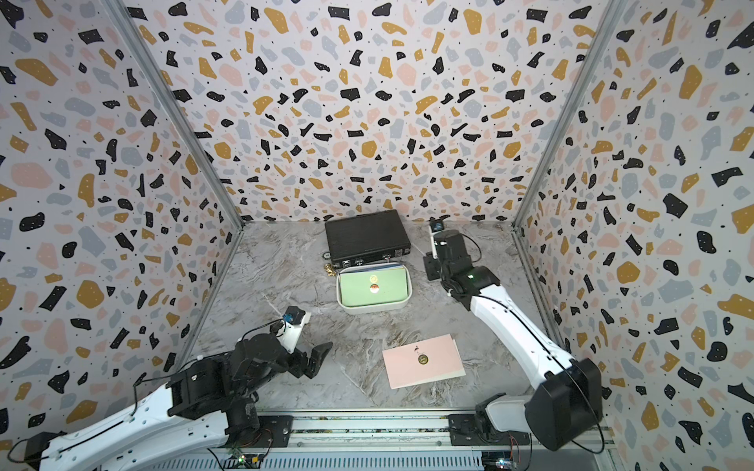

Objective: Put the sealed envelopes into the storage box
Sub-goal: Place the envelope in the storage box, then pick up the envelope from the center of the board.

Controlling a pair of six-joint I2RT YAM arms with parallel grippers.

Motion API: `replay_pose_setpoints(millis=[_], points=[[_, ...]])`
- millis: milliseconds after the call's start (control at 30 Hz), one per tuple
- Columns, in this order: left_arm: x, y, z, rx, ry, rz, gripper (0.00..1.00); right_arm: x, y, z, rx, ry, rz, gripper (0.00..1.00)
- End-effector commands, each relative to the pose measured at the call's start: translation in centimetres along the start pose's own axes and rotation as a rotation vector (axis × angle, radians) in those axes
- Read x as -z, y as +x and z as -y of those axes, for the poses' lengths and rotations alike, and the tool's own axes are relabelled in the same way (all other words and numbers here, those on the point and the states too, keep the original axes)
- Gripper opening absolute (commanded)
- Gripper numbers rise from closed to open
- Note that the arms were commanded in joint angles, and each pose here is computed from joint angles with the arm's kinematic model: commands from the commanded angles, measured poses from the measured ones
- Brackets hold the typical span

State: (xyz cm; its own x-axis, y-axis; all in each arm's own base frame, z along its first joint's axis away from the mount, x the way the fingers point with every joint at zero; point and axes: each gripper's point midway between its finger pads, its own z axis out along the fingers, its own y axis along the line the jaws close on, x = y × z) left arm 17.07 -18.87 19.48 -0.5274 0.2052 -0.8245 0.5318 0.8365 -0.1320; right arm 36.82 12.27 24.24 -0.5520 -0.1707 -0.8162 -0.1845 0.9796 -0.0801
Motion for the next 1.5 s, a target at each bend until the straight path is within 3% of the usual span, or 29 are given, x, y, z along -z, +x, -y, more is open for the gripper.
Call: replay_pose_setpoints(millis=[0, 100, 200, 400, 867, 1467], points=[[-3.2, 1.2, 1.7, 0.167, 0.033, -0.066, 0.99, -0.3, 6.7, 0.5, -0.142, 0.028, -0.153, 0.41], [-6.0, 2.5, 3.5, 0.237, 0.081, -0.139, 0.99, 0.6, 12.7, 2.8, -0.195, 0.152, -0.289, 0.43], [-8.7, 4.5, 5.2, 0.300, 0.111, -0.237, 0.96, 0.7, 18.2, 2.3, -0.233, 0.137, -0.420, 0.45], [-12.1, 7.1, 7.8, 0.364, 0.169, -0.363, 0.91, 0.7, 23.6, 1.3, -0.285, 0.121, -0.595, 0.45], [-13.5, 11.5, 7.6, 0.459, 0.153, -0.456, 0.89, -0.8, 25.9, -0.8, -0.298, 0.024, -0.665, 0.47], [-13.8, 12.6, 7.9, 0.488, 0.164, -0.488, 0.88, 0.8, 26.9, -4.2, -0.413, -0.157, -0.745, 0.44]])
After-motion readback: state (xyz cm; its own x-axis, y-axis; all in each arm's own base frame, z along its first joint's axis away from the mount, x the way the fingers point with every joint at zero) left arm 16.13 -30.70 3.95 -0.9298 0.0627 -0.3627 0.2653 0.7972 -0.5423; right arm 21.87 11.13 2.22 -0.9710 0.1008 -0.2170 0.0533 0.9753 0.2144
